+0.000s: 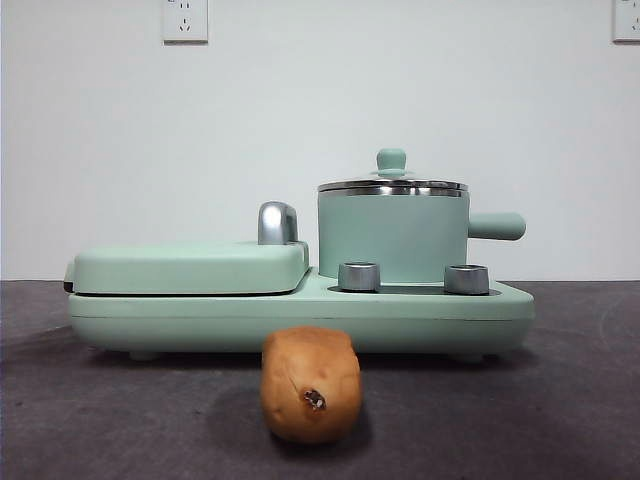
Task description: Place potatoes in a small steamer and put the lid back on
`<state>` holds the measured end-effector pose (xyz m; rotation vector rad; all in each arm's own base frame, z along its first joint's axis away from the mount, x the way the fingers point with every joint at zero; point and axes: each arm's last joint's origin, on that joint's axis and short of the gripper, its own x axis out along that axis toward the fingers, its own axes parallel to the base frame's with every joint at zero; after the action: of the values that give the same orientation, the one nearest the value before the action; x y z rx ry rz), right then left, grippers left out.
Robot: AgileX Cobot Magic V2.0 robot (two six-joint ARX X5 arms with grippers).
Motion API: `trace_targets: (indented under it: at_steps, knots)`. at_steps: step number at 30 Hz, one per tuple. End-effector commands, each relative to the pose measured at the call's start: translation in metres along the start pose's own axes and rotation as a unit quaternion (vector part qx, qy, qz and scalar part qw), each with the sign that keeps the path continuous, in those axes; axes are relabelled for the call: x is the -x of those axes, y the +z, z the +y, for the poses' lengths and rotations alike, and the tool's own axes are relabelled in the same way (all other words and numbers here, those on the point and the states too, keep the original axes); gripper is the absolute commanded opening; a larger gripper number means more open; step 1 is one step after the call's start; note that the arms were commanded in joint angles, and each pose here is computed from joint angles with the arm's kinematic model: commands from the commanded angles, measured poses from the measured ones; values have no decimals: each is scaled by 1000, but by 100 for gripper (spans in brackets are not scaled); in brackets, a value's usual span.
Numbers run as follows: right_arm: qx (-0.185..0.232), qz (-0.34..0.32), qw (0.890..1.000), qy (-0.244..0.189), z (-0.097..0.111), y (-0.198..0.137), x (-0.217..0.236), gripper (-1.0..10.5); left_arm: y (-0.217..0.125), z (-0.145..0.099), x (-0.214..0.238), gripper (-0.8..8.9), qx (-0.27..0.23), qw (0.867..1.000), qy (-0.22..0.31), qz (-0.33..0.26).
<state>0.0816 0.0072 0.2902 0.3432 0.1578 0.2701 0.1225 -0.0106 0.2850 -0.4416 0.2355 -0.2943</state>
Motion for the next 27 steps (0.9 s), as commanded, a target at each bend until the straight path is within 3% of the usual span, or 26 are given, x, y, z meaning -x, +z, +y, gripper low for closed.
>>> trace_targets:
  at_steps: [1,6,11,19,21,23,25,27]
  knots:
    - [18,35,999,25,7,17,-3,12,25,-10,-8,9,-23,999,-29,10]
    - [35,106,992,63,14,39,-11,12,55,-21,-28,9,-33,996,-71,44]
    - [25,141,984,107,18,51,-23,13,70,-28,-49,12,-49,989,-102,90]
    - [14,162,980,112,15,52,-34,14,67,-38,-75,39,-86,974,-139,159]
    - [14,162,980,112,15,52,-34,18,65,-42,-80,107,-92,970,-149,171]
    - [14,162,980,112,14,52,-34,67,63,-47,-86,252,-94,965,-161,182]
    - [13,162,980,112,14,52,-34,176,60,-52,-92,373,-95,961,-172,193]
    - [13,162,980,112,14,52,-34,310,58,-57,-98,433,-101,957,-183,203]
